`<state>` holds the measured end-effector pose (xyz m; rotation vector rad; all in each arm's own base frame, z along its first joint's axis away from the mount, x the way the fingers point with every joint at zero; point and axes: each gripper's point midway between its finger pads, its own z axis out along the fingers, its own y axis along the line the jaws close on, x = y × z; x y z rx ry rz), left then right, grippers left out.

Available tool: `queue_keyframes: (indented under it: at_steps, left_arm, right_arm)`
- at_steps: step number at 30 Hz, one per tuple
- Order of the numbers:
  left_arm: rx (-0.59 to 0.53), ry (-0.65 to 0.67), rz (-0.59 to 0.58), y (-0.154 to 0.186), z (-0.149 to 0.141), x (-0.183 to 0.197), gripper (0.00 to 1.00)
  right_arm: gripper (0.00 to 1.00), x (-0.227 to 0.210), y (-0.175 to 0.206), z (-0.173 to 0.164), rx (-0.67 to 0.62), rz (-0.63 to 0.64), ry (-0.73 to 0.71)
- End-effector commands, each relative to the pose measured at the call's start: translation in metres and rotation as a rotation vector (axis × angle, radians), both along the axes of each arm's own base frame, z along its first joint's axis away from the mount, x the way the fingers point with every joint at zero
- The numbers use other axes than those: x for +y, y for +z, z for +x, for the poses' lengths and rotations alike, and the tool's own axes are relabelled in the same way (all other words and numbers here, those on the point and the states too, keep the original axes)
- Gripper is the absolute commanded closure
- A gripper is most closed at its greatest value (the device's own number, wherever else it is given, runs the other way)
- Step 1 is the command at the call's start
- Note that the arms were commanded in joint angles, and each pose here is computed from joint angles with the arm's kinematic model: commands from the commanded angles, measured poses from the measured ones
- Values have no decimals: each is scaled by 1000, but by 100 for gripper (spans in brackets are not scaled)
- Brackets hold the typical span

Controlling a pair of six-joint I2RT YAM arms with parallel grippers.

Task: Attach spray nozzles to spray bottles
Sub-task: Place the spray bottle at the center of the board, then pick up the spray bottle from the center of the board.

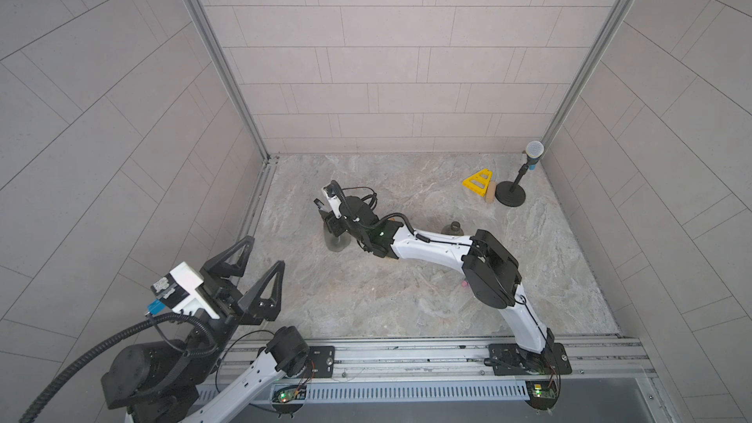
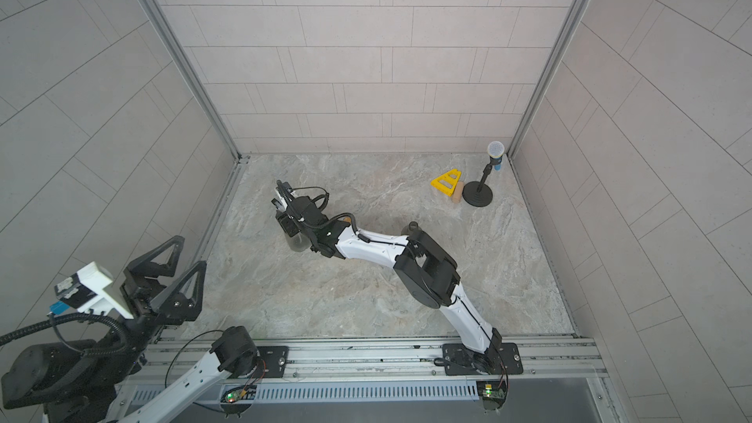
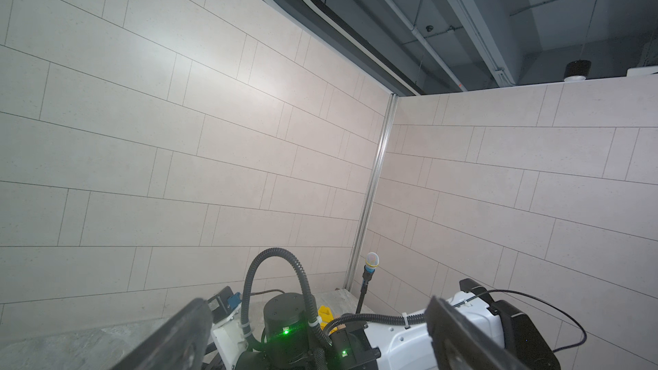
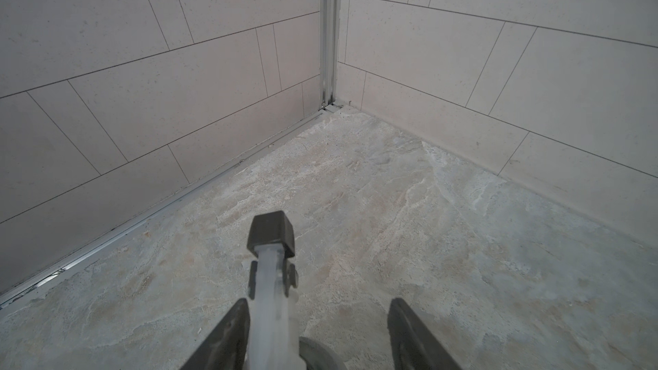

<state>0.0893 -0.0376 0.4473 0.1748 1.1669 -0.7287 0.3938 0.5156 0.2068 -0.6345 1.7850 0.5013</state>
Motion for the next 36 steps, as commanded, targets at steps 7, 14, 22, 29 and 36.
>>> queue_keyframes:
  at_steps: [7, 14, 22, 29, 36]
  left_arm:
    - [-11, 4, 2, 5, -2, 2, 0]
    - [-4, 4, 4, 4, -2, 2, 0]
    - [67, -7, 52, -17, 11, -12, 0]
    - [119, -39, 76, -35, 20, -28, 0]
    - [152, -52, 90, -45, 28, -37, 0]
  right_arm:
    - [25, -17, 65, -3, -76, 78, -34]
    - [22, -43, 106, -15, -83, 124, -41]
    - [20, -134, 90, -31, 116, 18, -118]
    - [9, -203, 28, -44, 226, -141, -218]
    - [9, -189, -19, -46, 308, -200, -141]
